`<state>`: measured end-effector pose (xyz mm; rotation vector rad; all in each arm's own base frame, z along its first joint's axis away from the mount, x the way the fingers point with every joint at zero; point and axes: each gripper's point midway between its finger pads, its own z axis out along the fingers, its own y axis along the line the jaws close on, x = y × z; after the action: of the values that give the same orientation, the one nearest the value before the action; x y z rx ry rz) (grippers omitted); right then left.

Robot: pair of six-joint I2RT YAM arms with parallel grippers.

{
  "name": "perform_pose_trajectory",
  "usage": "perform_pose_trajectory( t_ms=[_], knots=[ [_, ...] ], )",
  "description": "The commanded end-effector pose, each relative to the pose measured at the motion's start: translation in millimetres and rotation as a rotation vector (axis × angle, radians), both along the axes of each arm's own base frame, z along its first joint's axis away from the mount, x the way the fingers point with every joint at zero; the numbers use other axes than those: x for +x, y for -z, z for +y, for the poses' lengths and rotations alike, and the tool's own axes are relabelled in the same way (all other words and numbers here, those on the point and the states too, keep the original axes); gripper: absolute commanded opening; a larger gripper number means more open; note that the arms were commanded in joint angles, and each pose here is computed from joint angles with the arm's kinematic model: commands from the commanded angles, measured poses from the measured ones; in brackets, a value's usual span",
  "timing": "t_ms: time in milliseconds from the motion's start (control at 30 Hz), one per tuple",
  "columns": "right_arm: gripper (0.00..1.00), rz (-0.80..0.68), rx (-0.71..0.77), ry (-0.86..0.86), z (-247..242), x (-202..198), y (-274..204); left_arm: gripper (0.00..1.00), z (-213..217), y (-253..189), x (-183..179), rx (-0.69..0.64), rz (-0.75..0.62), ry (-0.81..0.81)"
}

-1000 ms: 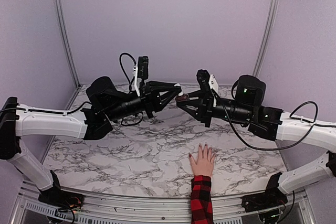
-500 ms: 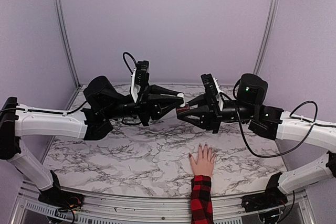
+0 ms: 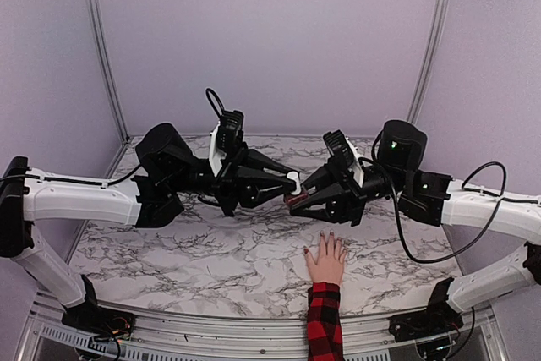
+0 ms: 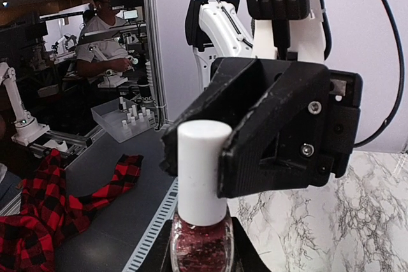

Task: Paint the nails
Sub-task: Screw the nail polish bottle cap onto the nail polish bottle.

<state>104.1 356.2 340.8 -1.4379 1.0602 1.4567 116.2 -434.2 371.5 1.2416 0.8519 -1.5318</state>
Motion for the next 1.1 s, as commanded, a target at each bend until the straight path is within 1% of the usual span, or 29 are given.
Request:
perform_pose_trajectory(
  t_ms=[0, 67, 200, 367, 433, 500, 533, 667, 767, 867, 967, 1067],
  knots=[
    [0.00, -0.224, 0.268, -0.064, -13, -24, -84, 0.13, -14, 82, 8, 0.276, 0.162, 0.009],
    [0.00, -0.214, 0.248, -0.039, -10, -19, -78, 0.18, -11, 73, 13, 0.255, 0.155, -0.031],
    [0.00, -0.217, 0.237, -0.017, -7, -11, -66, 0.22, -4, 54, 21, 0.202, 0.129, -0.113],
    [0.00, -0.207, 0.223, 0.021, -5, -4, -60, 0.36, 14, 28, 35, 0.130, 0.125, -0.262],
    [0.00, -0.204, 0.213, 0.069, -4, 4, -58, 0.44, 24, 18, 41, 0.100, 0.129, -0.330],
    [0.00, -0.194, 0.193, 0.173, 0, 21, -56, 0.48, 34, 11, 53, 0.072, 0.142, -0.425],
    [0.00, -0.188, 0.181, 0.260, 1, 36, -55, 0.49, 39, 9, 61, 0.062, 0.156, -0.480],
    [0.00, -0.151, 0.135, 0.621, -5, 98, -49, 0.50, 52, 7, 90, 0.051, 0.227, -0.661],
    [0.00, -0.137, 0.122, 0.799, -17, 126, -44, 0.50, 53, 9, 100, 0.051, 0.253, -0.729],
    [0.00, -0.122, 0.087, 0.907, -22, 145, -34, 0.49, 47, 6, 105, 0.044, 0.275, -0.751],
    [0.00, -0.130, 0.050, 0.961, -19, 151, -23, 0.49, 37, 4, 112, 0.039, 0.307, -0.765],
    [0.00, -0.160, 0.002, 1.031, -17, 156, -13, 0.49, 35, -1, 126, 0.014, 0.376, -0.810]
  ],
)
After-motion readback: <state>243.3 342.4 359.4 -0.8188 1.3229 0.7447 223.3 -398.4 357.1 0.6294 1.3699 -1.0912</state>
